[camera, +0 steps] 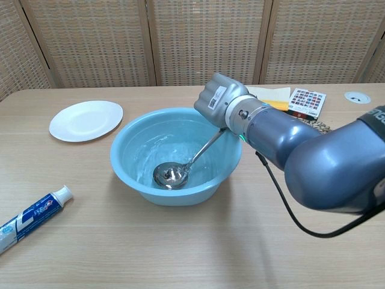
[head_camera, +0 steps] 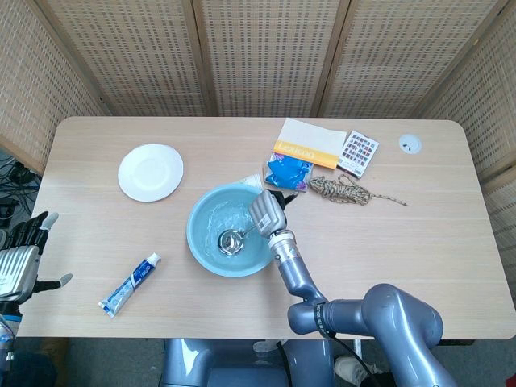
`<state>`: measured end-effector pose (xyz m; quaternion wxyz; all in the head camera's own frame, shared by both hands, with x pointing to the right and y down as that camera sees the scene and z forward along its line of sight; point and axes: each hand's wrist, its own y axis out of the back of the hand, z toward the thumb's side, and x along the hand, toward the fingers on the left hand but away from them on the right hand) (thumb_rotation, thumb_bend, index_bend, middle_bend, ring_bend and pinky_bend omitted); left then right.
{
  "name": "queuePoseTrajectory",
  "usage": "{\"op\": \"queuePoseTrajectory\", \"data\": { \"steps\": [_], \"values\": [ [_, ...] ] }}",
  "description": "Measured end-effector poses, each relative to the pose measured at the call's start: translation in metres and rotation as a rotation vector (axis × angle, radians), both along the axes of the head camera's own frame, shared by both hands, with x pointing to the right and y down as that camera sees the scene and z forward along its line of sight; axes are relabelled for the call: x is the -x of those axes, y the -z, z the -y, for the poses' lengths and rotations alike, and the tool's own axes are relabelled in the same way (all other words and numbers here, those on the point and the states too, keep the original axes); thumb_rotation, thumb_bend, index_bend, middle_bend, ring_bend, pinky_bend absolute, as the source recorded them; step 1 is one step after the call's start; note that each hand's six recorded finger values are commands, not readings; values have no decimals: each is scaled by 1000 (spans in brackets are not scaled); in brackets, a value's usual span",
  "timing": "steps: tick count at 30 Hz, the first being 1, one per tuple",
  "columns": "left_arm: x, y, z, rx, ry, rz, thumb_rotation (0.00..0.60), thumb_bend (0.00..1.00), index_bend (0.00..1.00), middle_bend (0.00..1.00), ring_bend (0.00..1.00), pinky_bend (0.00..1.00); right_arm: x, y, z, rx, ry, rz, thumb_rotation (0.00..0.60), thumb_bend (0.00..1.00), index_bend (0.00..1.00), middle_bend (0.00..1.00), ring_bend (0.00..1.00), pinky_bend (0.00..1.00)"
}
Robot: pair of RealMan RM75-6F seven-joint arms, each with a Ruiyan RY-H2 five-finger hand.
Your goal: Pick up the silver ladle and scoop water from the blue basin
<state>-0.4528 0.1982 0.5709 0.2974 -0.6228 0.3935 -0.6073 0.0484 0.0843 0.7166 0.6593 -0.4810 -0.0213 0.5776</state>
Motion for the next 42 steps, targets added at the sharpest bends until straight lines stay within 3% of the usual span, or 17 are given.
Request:
{"op": "queuePoseTrajectory", "data": {
  "steps": [6,14,22,34,42],
  "values": [
    [0,-1,0,3,-1,-2,600,0,0,0,0,0,-1,5,-2,75,-110,34,600,698,836,1000,1000,1000],
    [-1,0,0,3,-2,-9,600,0,0,0,0,0,-10,22,12,196,-341,128,600,697,836,1000,1000,1000],
    [-2,-1,0,12,-7,-19,600,0,0,0,0,0,-26,52,36,228,-496,201,600,697,836,1000,1000,1000],
    [-2,0,-1,14,-9,-36,600,0,0,0,0,0,-39,77,48,255,-617,225,600,696,836,1000,1000,1000],
    [-2,-2,0,26,-7,-41,600,0,0,0,0,0,-39,94,56,256,-643,221,600,697,836,1000,1000,1000]
  ]
}}
